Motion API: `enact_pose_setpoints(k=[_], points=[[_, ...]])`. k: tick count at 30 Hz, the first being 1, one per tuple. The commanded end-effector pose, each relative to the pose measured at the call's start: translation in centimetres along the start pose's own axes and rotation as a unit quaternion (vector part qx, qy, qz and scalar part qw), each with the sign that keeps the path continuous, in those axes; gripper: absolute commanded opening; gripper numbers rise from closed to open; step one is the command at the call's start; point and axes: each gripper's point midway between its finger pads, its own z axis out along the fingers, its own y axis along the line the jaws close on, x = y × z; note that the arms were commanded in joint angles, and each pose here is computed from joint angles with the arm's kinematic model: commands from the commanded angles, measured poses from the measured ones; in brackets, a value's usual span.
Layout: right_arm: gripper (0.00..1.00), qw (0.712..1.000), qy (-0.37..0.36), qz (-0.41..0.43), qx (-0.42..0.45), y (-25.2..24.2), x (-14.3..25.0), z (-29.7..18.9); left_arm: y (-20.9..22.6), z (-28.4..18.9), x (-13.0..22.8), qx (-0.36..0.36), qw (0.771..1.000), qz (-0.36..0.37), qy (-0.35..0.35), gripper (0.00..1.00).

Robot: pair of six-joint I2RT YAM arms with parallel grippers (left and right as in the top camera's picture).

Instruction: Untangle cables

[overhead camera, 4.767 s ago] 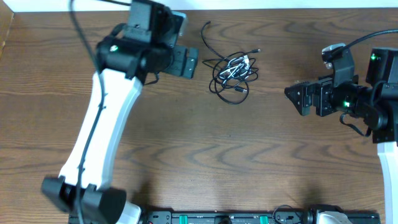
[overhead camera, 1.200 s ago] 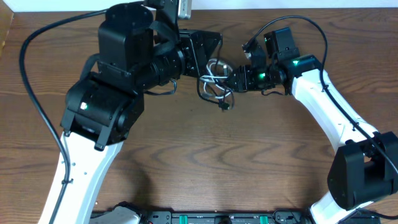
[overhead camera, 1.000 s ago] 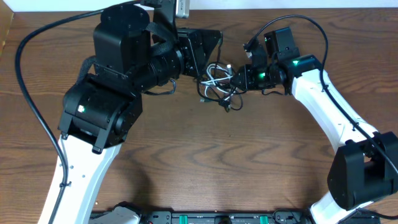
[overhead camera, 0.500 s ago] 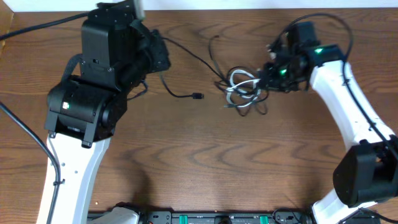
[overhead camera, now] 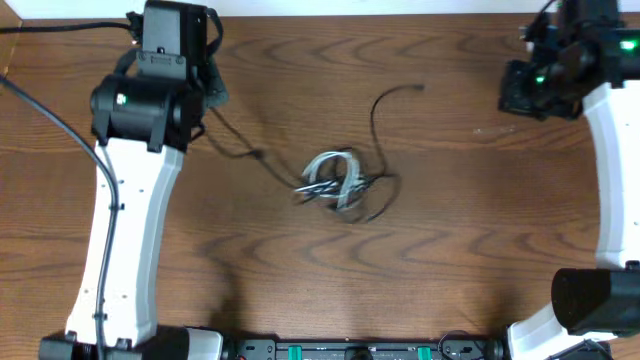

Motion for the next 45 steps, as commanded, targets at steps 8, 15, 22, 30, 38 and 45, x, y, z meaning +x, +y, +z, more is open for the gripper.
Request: enact_pose_setpoints(k=[8,15,22,30,38,45], points=[[0.04,0.995,0.025,-0.049,-0.081,3.1,1.3,0.6,-0.8,1.0,0.7,0.028,0.998,0.036,0.031,0.08],[0.41,0.982,0.051,-0.098,-0.152,8.5,3.5,3.1,-3.6,0.4,0.5,0.108,0.993,0.037,0.031,0.08],[0.63,0.977,0.056,-0.115,-0.172,11.6,4.6,4.6,-7.9,-3.0,-3.0,0.242,0.969,0.016,-0.037,0.08],[0.68,0.964,0.074,-0.129,-0.218,14.6,7.0,7.7,-8.4,-7.6,-5.8,0.303,0.947,-0.025,-0.103,0.08],[0.73,0.969,0.071,-0.122,-0.201,13.9,7.4,9.8,-6.4,-2.9,3.3,0.225,0.970,0.029,0.090,0.15],[0.77,0.980,0.061,-0.068,-0.179,9.6,5.3,9.8,-5.9,3.3,10.4,0.169,0.957,0.047,0.230,0.41]])
